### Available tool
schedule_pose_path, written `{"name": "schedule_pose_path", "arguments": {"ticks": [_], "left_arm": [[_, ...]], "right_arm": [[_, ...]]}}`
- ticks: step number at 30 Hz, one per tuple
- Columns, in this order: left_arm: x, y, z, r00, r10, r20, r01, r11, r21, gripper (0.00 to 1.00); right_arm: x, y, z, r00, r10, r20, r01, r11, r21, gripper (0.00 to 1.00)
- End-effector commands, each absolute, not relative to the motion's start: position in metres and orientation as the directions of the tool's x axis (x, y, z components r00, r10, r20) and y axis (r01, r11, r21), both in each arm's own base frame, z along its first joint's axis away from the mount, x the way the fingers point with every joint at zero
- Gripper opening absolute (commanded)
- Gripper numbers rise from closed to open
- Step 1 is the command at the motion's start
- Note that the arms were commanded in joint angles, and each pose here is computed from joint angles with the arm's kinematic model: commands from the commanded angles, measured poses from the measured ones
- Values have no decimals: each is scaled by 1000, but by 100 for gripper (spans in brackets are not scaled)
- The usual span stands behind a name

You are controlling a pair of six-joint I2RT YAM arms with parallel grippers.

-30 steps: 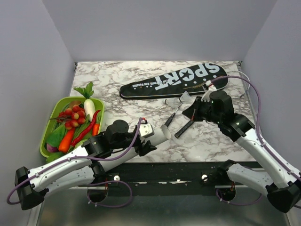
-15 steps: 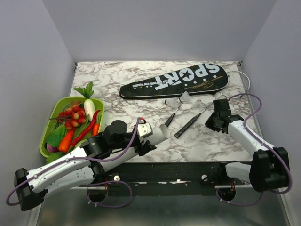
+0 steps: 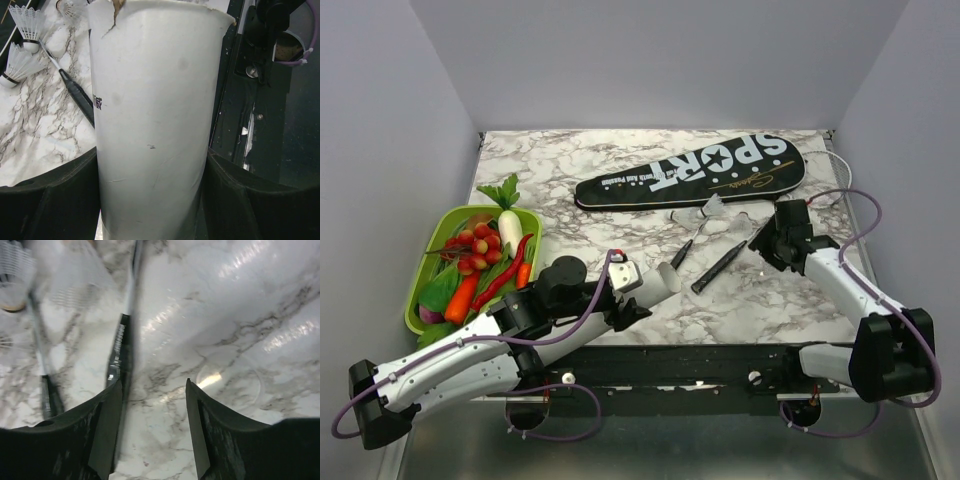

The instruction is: Pack up the badminton gear

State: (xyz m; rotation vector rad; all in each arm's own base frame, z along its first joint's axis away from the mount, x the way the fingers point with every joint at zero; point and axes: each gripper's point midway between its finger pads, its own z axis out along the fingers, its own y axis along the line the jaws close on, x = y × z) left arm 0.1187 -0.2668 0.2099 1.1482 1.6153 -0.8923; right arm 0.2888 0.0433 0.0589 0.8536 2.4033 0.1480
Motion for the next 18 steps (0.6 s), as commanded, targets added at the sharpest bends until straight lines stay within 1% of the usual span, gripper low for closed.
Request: {"name": "schedule_pose_path", "arguments": {"ticks": [1,4,7,8,14,18], "left_arm": [[115,-268,206,-180,279,-943,947,308,-90,0],[115,-269,205,-182,284,-941,948,304,-92,0],[115,-269,203,-184,288,-940,948,303,-93,0],[115,-269,204,-182,284,-941,948,304,-92,0],[114,-271,203,-186,287,-940,950,295,-98,0],[112,-271,203,-187,286,-940,952,290,-101,0]], "right_arm": [[321,58,110,-565,640,-522,482,769,420,63],[339,75,123,-552,673,-492,441,737,513,63],[351,85,119,-528,720,-450,448,687,573,64],[353,86,117,-510,751,-420,475,653,590,65],[367,97,97,-433,846,-313,556,523,646,67],[379,94,92,-374,877,-303,583,476,659,67]]}}
